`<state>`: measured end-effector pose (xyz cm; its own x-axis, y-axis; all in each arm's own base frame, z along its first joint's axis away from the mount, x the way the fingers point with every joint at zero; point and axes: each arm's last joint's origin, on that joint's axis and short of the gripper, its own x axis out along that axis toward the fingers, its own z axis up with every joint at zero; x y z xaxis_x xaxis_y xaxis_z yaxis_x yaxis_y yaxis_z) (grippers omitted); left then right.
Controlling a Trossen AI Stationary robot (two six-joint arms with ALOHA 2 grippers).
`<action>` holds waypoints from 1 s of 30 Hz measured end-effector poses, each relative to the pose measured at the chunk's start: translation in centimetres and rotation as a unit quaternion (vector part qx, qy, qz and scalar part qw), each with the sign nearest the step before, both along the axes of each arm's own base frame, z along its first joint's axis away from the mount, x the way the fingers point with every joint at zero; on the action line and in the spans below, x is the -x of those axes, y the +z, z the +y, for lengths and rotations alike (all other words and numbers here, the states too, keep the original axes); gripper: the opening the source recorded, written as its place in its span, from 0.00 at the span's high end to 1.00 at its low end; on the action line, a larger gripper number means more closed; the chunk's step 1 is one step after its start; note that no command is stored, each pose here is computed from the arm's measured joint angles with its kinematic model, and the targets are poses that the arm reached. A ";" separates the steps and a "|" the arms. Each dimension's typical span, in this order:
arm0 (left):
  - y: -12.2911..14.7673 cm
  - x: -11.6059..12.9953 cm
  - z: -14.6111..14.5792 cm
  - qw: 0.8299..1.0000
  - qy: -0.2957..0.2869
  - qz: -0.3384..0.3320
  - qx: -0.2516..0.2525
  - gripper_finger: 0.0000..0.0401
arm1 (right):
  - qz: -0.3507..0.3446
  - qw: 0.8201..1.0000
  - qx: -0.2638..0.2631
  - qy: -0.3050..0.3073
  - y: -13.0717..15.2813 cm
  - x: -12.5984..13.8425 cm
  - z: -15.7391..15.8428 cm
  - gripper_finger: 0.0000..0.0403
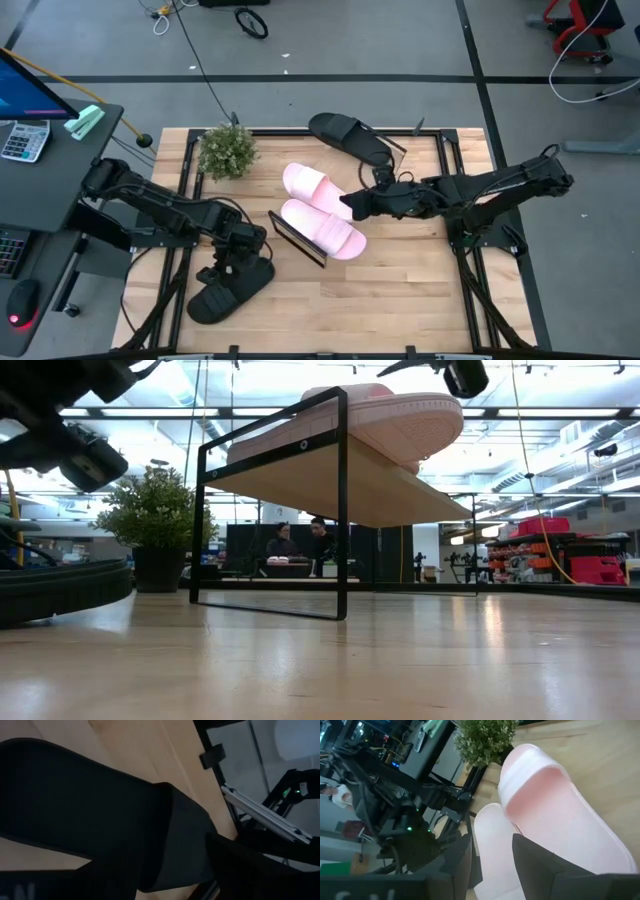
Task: Pick and place slides into the shelf
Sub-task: Put the black slipper on the shelf
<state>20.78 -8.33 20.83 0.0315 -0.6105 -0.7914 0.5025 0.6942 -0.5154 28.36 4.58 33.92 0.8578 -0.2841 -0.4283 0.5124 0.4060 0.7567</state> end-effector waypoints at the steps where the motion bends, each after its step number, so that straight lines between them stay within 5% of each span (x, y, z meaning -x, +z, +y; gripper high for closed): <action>1: 0.0 0.0 0.0 1.000 0.000 0.000 -0.002 0.45 | 0.000 1.000 -0.001 -0.001 -0.2 -0.3 0.1 0.63; 30: -4.4 2.6 -2.2 0.999 -0.039 0.023 0.017 0.48 | 0.001 1.000 -0.008 0.014 -1.4 -1.9 0.5 0.63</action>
